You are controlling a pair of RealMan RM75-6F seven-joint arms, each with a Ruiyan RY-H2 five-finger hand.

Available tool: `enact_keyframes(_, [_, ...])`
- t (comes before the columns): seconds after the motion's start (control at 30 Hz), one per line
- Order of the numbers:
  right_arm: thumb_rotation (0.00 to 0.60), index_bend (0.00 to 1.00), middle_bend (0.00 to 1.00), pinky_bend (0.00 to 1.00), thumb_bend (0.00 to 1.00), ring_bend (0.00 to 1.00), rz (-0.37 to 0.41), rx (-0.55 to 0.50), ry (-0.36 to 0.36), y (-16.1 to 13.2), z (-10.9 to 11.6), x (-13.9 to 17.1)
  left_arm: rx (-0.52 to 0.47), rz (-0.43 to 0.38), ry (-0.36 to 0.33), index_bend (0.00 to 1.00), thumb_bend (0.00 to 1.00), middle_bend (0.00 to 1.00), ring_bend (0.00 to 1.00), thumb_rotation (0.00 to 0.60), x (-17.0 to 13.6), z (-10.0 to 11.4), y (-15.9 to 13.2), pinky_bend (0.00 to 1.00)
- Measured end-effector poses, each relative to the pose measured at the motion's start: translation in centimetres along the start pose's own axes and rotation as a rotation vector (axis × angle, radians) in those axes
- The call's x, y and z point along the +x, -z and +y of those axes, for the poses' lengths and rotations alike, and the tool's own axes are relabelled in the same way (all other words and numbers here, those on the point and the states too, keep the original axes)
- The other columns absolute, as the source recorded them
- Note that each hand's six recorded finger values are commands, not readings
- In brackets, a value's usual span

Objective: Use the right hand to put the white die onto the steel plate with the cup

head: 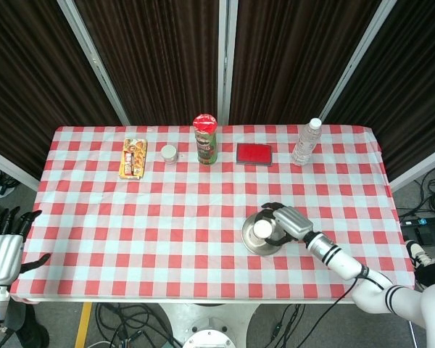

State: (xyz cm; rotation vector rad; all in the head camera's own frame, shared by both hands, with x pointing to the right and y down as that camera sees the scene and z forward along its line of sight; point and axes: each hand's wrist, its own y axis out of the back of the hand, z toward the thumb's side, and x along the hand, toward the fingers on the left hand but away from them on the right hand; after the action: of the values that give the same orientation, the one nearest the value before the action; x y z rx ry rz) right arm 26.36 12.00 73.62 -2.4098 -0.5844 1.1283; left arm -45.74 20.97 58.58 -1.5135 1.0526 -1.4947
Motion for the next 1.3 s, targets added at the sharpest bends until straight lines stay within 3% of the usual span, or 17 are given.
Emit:
enact_keyframes(0.23, [0.6,0.37,0.31,0.13,0.29,0.11,-0.06,-0.04,0.093,1.5,1.8,-1.0,-0.003,0.006,0.001,0.15,0.0,0.19,0.05,0.6,-0.1,0.0,0.2,0.04])
enact_keyframes(0.47, [0.6,0.37,0.33,0.12,0.3,0.11,0.022,-0.015,0.015,-0.2,0.0,0.0,0.0,0.002,0.002,0.15,0.0,0.19,0.05,0.6,0.0,-0.1,0.1,0.04])
enact_keyframes(0.77, [0.6,0.37,0.32,0.12,0.3,0.11,-0.051,-0.014,0.068,1.3,1.4,-1.1,-0.004,0.009,0.002,0.15,0.0,0.19,0.05,0.6,-0.1,0.0,0.1,0.04])
enact_keyframes(1.0, [0.6,0.37,0.33,0.12,0.31,0.11,0.021,0.004,-0.002,-0.2,-0.1,0.2,-0.005,0.009,0.002,0.15,0.0,0.19,0.05,0.6,-0.2,-0.1,0.2,0.04])
enact_keyframes(1.3, [0.6,0.37,0.33,0.12,0.31,0.11,-0.038,0.011,0.075,0.8,1.6,-1.0,-0.007,0.012,0.0,0.15,0.0,0.19,0.05,0.6,-0.4,0.0,0.2,0.04])
